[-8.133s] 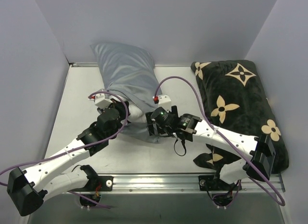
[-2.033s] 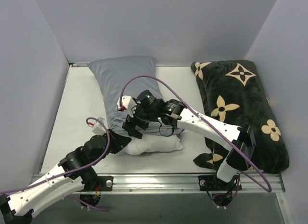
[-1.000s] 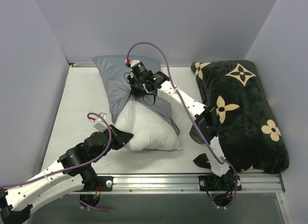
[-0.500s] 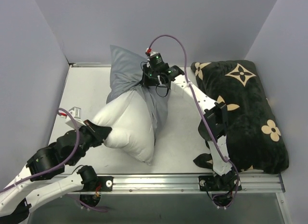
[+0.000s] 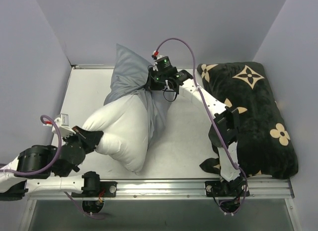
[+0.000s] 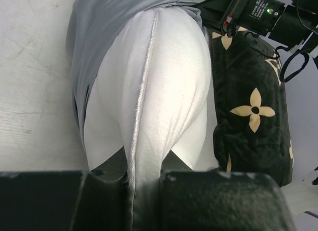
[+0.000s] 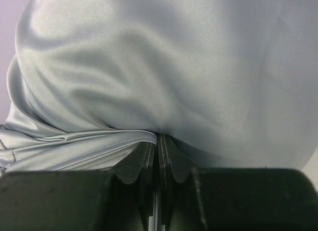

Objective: Remove the pillowcase from the pillow

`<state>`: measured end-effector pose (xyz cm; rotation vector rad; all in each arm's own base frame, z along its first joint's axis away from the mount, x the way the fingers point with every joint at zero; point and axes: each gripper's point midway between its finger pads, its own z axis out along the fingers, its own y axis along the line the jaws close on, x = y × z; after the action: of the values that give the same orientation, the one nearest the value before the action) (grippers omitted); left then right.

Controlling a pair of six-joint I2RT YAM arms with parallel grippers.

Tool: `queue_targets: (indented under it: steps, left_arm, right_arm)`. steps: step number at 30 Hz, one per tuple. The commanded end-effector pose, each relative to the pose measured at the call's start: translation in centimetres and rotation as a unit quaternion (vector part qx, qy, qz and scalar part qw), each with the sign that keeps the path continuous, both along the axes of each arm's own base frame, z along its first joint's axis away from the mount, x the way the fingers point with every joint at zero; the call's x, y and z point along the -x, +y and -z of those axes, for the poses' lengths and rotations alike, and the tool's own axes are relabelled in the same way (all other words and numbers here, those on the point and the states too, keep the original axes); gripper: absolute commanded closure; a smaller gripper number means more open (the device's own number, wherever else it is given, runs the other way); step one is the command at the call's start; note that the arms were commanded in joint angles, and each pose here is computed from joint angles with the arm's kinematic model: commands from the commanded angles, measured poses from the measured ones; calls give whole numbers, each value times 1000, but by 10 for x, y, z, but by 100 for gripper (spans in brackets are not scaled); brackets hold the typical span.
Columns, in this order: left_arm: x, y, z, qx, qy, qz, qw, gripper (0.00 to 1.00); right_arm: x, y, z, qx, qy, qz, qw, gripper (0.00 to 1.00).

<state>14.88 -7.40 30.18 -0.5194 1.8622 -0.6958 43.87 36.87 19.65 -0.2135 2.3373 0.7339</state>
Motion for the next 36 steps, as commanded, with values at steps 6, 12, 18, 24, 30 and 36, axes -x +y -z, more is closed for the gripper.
queue_targets:
  steps: [6, 12, 18, 24, 30, 36]
  left_arm:
    - [-26, 24, -42, -280, -82, -76, 954, 100]
    - [-68, 10, -34, -380, -20, -100, 919, 100]
    - [-138, 46, 10, -234, 75, -63, 967, 100]
    - [-168, 115, 81, -91, 156, -122, 976, 100]
    - [-189, 132, 132, -15, 169, -125, 977, 56]
    - [-190, 131, 80, -89, 103, -160, 978, 2]
  right_arm:
    - [-74, -134, 24, 172, -91, 200, 960, 100]
    - [-69, -131, 33, 171, -76, 183, 965, 100]
    - [-67, -124, 41, 170, -60, 152, 972, 98]
    - [-61, -112, 49, 164, -47, 119, 978, 96]
    - [-54, -93, 63, 166, -32, 79, 982, 89]
    - [-51, -77, 79, 155, -6, 57, 986, 85]
